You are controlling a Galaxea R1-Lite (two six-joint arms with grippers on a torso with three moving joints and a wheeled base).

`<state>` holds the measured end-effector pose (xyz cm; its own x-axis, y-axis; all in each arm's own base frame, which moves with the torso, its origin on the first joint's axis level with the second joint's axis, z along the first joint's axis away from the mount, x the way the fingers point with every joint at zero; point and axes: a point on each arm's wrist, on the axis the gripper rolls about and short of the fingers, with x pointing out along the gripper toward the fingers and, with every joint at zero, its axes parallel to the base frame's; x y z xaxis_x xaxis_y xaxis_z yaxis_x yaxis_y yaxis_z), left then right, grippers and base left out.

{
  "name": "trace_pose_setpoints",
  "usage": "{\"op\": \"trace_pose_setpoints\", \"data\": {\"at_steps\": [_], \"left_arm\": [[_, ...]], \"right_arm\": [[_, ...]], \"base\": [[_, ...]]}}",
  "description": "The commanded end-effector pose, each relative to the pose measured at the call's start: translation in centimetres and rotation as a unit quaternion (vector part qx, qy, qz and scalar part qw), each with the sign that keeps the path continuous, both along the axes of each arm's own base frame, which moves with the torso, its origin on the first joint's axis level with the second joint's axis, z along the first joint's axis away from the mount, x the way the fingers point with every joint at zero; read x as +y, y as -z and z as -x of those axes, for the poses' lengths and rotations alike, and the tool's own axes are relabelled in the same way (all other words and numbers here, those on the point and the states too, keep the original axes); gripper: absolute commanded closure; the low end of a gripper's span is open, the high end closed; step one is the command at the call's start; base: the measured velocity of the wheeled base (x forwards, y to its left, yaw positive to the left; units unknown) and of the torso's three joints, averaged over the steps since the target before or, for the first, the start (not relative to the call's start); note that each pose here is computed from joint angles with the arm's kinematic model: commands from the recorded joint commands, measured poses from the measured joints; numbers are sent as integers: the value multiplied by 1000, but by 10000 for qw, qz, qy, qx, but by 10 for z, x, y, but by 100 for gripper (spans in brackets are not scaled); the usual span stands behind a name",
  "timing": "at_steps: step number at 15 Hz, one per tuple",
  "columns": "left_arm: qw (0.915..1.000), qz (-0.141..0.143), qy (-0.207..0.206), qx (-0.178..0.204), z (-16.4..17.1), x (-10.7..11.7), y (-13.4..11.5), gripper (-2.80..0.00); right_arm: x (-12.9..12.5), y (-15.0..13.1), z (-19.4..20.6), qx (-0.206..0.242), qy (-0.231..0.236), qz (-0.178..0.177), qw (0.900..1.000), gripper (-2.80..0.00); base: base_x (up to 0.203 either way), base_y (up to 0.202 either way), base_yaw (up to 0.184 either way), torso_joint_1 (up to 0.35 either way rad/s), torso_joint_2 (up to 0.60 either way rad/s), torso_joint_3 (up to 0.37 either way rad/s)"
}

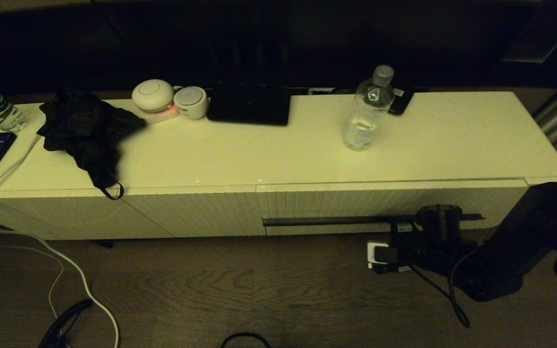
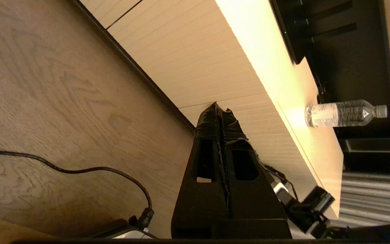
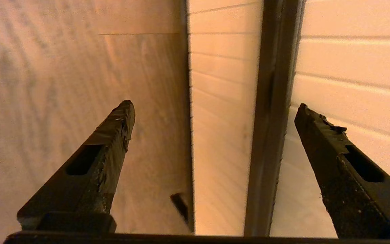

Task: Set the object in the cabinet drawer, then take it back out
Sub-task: Open the drawer

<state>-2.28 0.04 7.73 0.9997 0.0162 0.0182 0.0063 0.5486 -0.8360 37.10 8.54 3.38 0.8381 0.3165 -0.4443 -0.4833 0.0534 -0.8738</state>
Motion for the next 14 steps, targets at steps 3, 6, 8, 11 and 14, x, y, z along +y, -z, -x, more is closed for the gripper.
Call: {"op": "trace_pose_setpoints", "data": {"at_steps": [3,6,8,11,14], "left_arm": [[10000,28,-3,-9,0,0,0,0],[10000,28,-3,-9,0,0,0,0],[10000,28,-3,-9,0,0,0,0],[10000,28,-3,-9,0,0,0,0],[10000,35,-3,-9,0,0,0,0]], "right_arm": [[-2,1,-13,-148,42,-1,9999,-280],[-4,3,-15,-141,92,20,9999,-280],[-4,6,-14,-80,106,44,9999,-280],[-4,12,-12,16,113,66,9999,-280],[-4,14,-9,73,126,88,9999,-280]], "base": [[0,0,0,0,0,0],[0,0,0,0,0,0],[0,0,0,0,0,0],[0,0,0,0,0,0],[0,0,0,0,0,0]]}}
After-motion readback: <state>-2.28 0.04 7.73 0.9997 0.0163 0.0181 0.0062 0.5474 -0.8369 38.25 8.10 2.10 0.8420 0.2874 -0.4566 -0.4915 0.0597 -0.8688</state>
